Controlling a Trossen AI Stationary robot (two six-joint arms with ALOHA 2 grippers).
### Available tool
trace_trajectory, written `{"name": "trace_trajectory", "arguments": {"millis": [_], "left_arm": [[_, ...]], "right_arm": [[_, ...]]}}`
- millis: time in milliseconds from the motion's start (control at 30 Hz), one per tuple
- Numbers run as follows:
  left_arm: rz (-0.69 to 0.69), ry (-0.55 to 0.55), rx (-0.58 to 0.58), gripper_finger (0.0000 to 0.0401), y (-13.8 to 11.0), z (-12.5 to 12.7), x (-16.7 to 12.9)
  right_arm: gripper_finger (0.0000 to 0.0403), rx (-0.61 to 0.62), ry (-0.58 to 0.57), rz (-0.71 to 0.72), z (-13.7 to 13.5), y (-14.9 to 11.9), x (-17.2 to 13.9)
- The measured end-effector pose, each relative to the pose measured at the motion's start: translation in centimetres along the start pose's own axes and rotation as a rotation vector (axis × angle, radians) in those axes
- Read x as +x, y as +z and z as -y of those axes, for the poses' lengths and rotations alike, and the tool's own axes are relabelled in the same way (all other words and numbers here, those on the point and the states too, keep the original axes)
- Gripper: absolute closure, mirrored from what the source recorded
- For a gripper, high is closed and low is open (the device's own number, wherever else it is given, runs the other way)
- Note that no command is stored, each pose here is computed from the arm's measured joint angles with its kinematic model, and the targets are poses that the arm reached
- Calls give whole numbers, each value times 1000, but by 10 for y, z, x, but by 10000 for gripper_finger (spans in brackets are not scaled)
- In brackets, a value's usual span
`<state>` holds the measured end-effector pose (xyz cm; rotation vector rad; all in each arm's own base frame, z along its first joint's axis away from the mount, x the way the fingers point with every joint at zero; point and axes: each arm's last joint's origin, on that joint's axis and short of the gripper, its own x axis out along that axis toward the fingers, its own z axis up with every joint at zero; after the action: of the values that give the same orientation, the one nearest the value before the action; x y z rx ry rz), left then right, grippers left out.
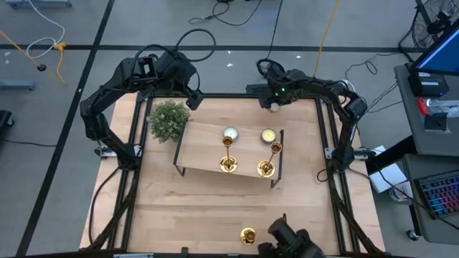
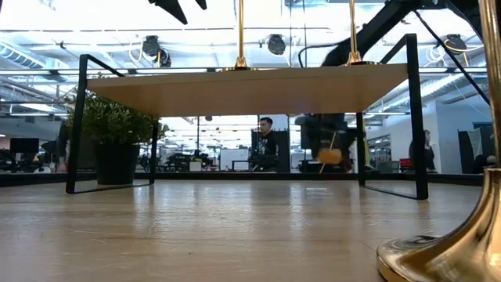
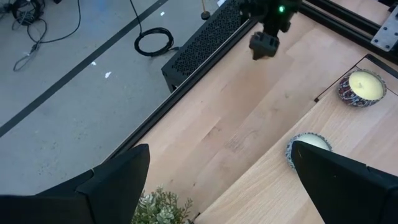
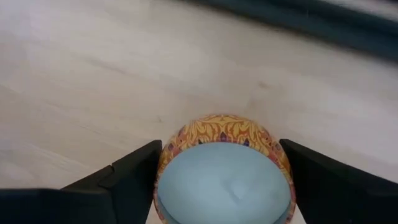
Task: Pick & Place candle stick holders
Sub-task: Put the scented candle on the shelf
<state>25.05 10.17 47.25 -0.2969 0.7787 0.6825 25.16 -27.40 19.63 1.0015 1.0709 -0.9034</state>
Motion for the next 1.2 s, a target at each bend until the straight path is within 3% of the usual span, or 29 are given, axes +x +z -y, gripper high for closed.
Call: {"name": "trace_trajectory", "arguments": {"millis": [133, 467, 833, 1200], "left_arm": [[-1, 0, -2, 4, 0, 0, 0], [-47, 40, -71, 4, -2, -12, 2], [-113, 18, -214, 4, 0, -48, 7], [-142, -23, -354, 4, -12, -84, -11]], "right_arm": [[114, -18, 23, 46, -9, 12, -21], [99, -99, 80, 149, -36, 29, -74], [106, -219, 191, 196, -76, 21, -107], [108, -307, 252, 174, -110, -1, -117]]}}
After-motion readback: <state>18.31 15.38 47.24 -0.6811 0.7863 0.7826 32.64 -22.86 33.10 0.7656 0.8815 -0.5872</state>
